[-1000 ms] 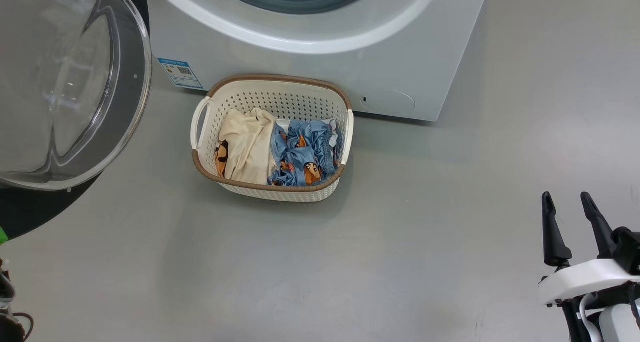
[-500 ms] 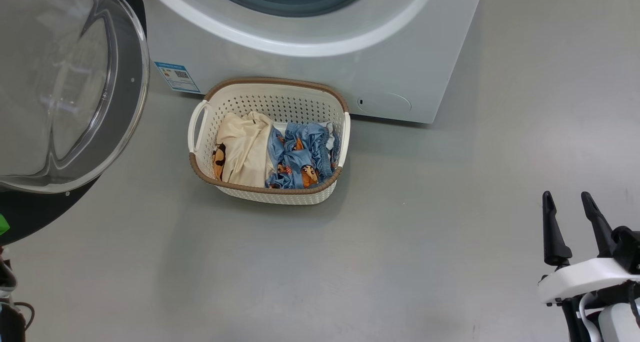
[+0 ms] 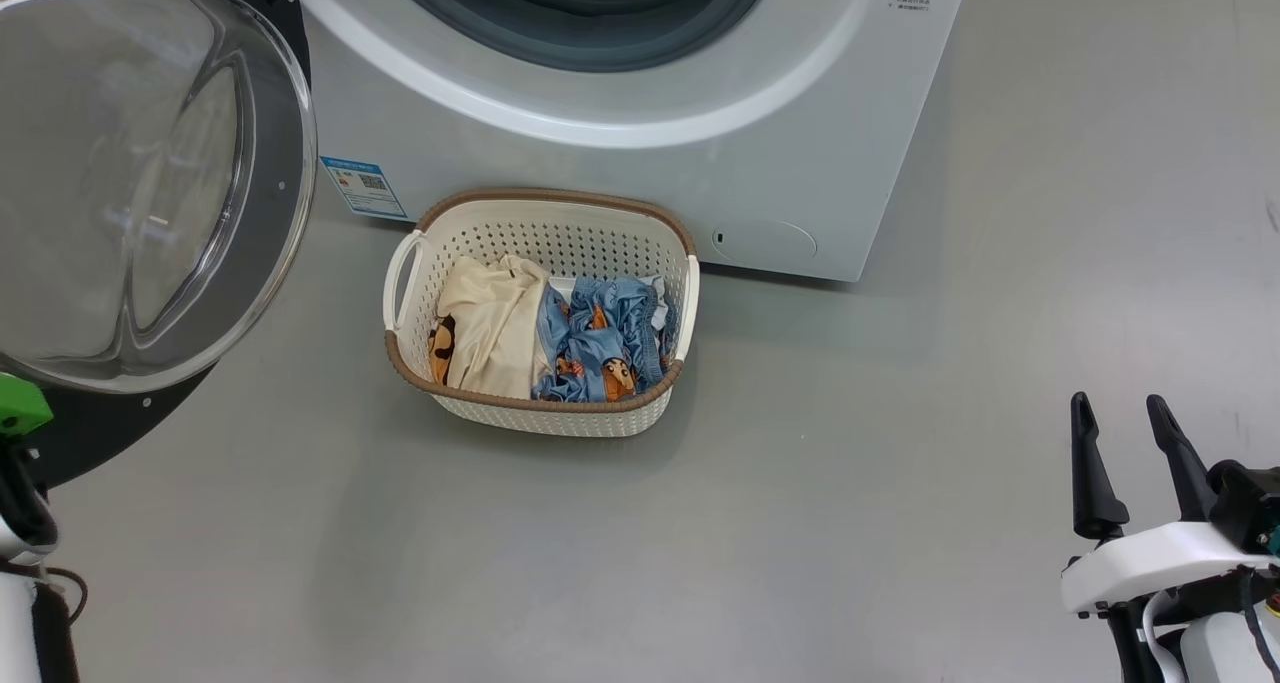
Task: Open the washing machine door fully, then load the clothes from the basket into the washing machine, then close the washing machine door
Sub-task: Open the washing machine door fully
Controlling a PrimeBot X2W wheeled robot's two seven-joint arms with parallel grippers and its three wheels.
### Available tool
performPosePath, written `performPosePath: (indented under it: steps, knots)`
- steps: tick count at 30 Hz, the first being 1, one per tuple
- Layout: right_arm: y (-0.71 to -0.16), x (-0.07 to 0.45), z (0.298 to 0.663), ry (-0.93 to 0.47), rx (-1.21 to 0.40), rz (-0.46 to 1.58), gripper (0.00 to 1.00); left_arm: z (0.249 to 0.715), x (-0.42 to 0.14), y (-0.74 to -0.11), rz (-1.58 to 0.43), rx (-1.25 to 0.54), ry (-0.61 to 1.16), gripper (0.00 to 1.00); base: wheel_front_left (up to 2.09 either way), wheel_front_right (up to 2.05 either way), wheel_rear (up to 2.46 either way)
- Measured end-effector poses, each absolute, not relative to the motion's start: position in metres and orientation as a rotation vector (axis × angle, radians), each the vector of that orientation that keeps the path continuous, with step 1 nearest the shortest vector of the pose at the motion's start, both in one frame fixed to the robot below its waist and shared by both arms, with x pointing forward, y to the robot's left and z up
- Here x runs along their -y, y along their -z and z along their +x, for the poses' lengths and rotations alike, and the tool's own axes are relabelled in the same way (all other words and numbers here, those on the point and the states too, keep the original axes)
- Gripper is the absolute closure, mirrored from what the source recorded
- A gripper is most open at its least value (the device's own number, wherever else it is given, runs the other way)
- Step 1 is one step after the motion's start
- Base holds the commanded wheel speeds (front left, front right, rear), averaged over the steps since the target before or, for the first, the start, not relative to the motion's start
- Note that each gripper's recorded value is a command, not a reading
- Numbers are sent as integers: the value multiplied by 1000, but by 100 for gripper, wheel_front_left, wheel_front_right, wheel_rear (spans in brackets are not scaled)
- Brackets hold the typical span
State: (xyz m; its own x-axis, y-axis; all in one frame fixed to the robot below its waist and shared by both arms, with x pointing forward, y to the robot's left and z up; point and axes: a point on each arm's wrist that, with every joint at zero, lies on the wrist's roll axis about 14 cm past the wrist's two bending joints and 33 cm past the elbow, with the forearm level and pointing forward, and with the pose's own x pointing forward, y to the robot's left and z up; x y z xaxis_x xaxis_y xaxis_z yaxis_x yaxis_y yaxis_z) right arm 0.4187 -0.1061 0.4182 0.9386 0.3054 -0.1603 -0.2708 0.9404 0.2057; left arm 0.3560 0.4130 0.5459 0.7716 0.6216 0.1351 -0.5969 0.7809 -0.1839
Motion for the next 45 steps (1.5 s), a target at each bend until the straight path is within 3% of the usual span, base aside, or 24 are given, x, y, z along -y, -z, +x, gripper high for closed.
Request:
performPosePath:
  steps: [14, 15, 16, 17, 31, 45]
  knots:
    - [-433, 106, 409, -285, -159, 192, 0, 379, -335, -568, -113, 260, -406, 100, 0, 0, 0]
    - [-434, 107, 408, -283, -157, 193, 0, 381, -327, -566, -123, 257, -381, 69, 0, 0, 0]
    - [-435, 108, 407, -279, -155, 195, 0, 384, -317, -564, -132, 249, -348, 49, 0, 0, 0]
    - [-436, 109, 406, -275, -153, 195, 0, 385, -307, -559, -137, 236, -318, 1, 0, 0, 0]
    - [-449, 134, 391, -199, -116, 199, 0, 374, -236, -494, -168, 40, -127, 0, 0, 0, 0]
    - [-462, 168, 362, -108, -69, 174, 0, 355, -205, -462, -161, -58, -33, 0, 0, 0, 0]
